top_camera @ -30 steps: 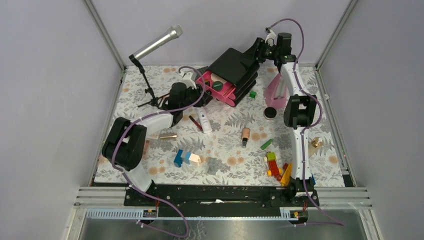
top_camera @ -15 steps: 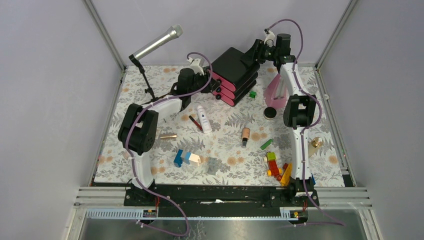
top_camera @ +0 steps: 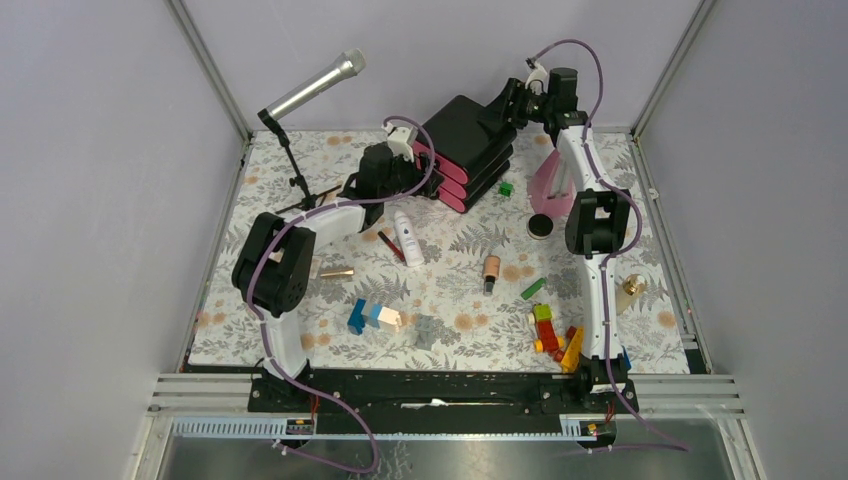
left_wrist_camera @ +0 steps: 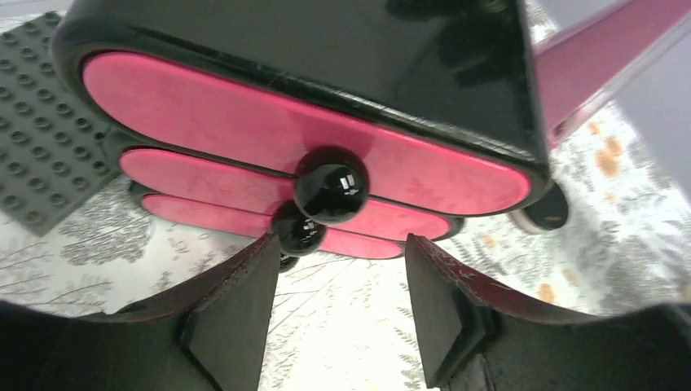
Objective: Organize the makeup
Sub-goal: Close the drawer in the storage box, then open the drawer in the storage box.
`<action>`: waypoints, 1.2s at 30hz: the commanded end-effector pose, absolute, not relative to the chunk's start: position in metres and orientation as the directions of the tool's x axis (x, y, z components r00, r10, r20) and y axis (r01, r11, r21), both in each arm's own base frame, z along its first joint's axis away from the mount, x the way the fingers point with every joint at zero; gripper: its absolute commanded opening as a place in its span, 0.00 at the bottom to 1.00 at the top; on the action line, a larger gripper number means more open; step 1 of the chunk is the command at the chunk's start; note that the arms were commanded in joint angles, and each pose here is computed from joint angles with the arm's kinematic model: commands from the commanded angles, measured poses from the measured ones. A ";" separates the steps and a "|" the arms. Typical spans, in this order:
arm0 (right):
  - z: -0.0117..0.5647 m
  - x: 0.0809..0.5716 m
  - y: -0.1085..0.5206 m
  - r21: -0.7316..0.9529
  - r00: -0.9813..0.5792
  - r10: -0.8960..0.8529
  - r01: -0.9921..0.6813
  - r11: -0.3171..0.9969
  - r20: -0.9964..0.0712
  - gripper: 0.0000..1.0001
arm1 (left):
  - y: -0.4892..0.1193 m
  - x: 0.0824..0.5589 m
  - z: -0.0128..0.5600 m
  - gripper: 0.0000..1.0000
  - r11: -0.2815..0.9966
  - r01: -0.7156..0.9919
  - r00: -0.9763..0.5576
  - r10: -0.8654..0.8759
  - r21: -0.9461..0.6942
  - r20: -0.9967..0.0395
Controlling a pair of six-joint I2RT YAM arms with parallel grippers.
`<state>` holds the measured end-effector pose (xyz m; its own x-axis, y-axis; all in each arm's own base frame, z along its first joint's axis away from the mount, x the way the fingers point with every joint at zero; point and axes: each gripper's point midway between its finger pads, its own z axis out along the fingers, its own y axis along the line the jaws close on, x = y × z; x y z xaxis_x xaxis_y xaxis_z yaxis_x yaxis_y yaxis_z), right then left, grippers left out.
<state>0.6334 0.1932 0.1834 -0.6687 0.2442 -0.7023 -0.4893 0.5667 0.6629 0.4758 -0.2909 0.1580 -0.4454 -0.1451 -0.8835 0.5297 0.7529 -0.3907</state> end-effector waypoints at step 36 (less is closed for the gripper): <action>0.178 0.610 0.227 0.738 -0.751 0.212 -0.481 0.474 -0.625 0.75 | -0.286 0.532 0.125 0.57 0.799 0.601 -0.293 0.173 -0.040 -0.940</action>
